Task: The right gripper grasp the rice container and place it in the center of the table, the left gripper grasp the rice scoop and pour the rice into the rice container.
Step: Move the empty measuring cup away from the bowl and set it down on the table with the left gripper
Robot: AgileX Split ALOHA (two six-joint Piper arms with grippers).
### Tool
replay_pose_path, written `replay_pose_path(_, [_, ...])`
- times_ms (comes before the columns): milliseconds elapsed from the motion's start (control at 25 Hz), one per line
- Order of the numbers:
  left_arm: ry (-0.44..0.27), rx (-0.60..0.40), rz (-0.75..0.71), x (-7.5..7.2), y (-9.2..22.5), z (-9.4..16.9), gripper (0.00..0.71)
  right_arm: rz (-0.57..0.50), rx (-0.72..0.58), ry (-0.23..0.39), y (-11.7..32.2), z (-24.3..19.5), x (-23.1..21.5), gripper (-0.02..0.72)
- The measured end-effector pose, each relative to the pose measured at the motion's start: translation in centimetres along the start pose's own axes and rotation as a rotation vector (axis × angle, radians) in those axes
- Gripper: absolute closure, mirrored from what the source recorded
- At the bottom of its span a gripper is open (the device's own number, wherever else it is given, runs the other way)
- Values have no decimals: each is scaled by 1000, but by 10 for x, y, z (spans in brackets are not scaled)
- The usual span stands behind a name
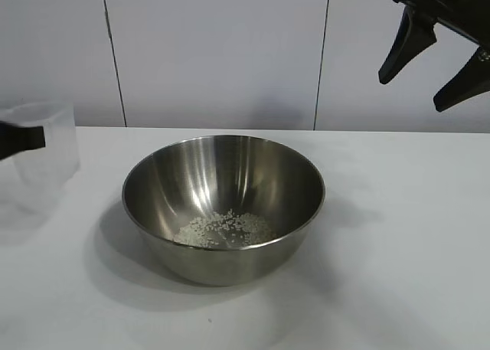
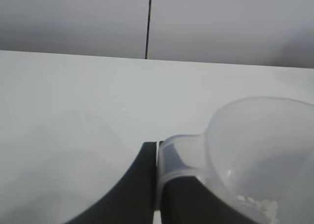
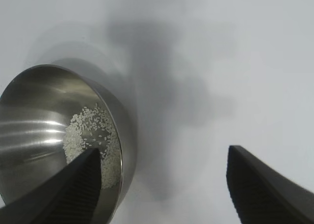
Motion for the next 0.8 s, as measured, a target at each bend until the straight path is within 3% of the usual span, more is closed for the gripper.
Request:
replay_pose_path(440, [-35,109,-21,20,60,-14,709,-10,-8,-10,-1,0,2,209])
replay_pose_path(640, [-70,106,-45,27,62,-15,709,-15,-9,-15,-2,0,3,209])
replay_pose_path(720, [-103,96,-32,33,61,-14,686,-15,-9,-15,-2,0,3,209])
replay_pose_path(800, [-121,99,-28,36,62,-10,618,-15,-9,-15,-2,0,3,209])
Point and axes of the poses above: a point on each arm's last joint axis where the gripper is mounted, z pointing back along that axis away from the gripper, x along the wrist's bending axis when the last joint is at zero, y = z × x, the point moved 8 cm from there along -z, pointing out along that axis toward the gripper, and after that the axes turned 15 degrees about z, right-handed, at the moved point
